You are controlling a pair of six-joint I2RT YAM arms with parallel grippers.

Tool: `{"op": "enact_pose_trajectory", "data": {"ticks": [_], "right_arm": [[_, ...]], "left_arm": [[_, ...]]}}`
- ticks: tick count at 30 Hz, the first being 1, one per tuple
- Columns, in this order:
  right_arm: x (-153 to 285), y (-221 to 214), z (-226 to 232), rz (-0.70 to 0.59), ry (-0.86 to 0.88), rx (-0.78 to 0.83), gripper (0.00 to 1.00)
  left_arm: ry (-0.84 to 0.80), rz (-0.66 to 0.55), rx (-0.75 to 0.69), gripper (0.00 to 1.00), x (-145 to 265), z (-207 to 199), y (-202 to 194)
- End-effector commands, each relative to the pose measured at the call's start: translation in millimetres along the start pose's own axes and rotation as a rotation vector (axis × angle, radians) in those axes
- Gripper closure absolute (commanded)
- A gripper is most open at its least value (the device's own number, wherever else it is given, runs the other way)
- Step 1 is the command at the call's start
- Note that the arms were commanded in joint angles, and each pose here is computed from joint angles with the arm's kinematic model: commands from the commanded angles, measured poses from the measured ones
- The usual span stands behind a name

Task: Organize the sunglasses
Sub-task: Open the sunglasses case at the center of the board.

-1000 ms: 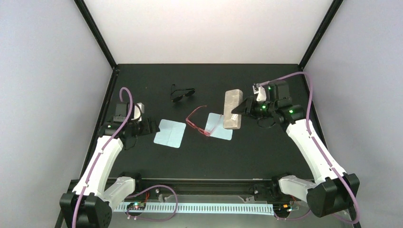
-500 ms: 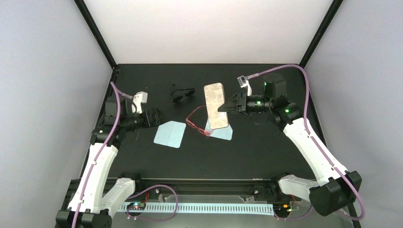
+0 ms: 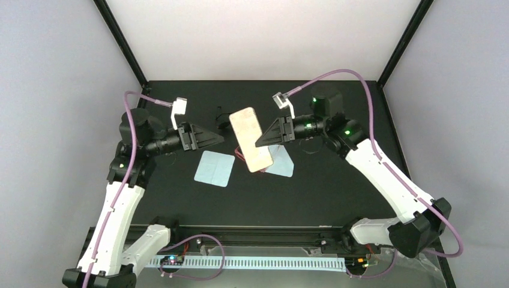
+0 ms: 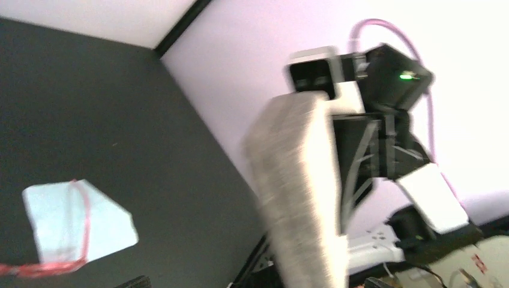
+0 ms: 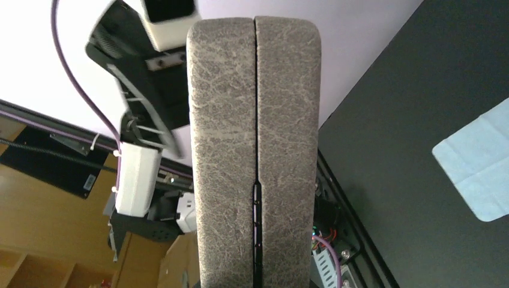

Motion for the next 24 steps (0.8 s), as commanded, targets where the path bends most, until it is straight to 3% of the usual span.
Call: {"op": "enact_pose_trajectory", "data": {"ticks": [1, 12, 22, 24], "right_arm": [[-13.9, 2.3, 21.6, 0.055, 0.087, 0.079, 0.88], [-43.2, -0.1, 47.9, 0.182, 0.212, 0.148, 0.88], [-55.6, 3.0, 54.2, 0.213, 0.240, 0.172, 0.89], [-56.0, 4.1, 54.3, 0.212, 0.228, 0.177, 0.89]], "left_arm": [[-0.176, 0.017, -0.135, 0.08, 7.6, -53.2, 9.2], [-0.215, 0.037, -0.115, 0.25, 4.6, -63.3, 13.0], [-0.216, 0.018, -0.114, 0.79, 12.0, -70.3, 6.6], [-0.204, 0.008, -0.103, 0.85, 13.3, -70.1, 5.7]]}}
Point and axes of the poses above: each gripper's point midway between its finger pads, its own x axis back along the fingers, its own z axis along the line the jaws close on, y = z × x, the point moved 9 cm from there along x, back along the fingers, and after that the axes turned 4 degrees about x, right-handed, at the moved point
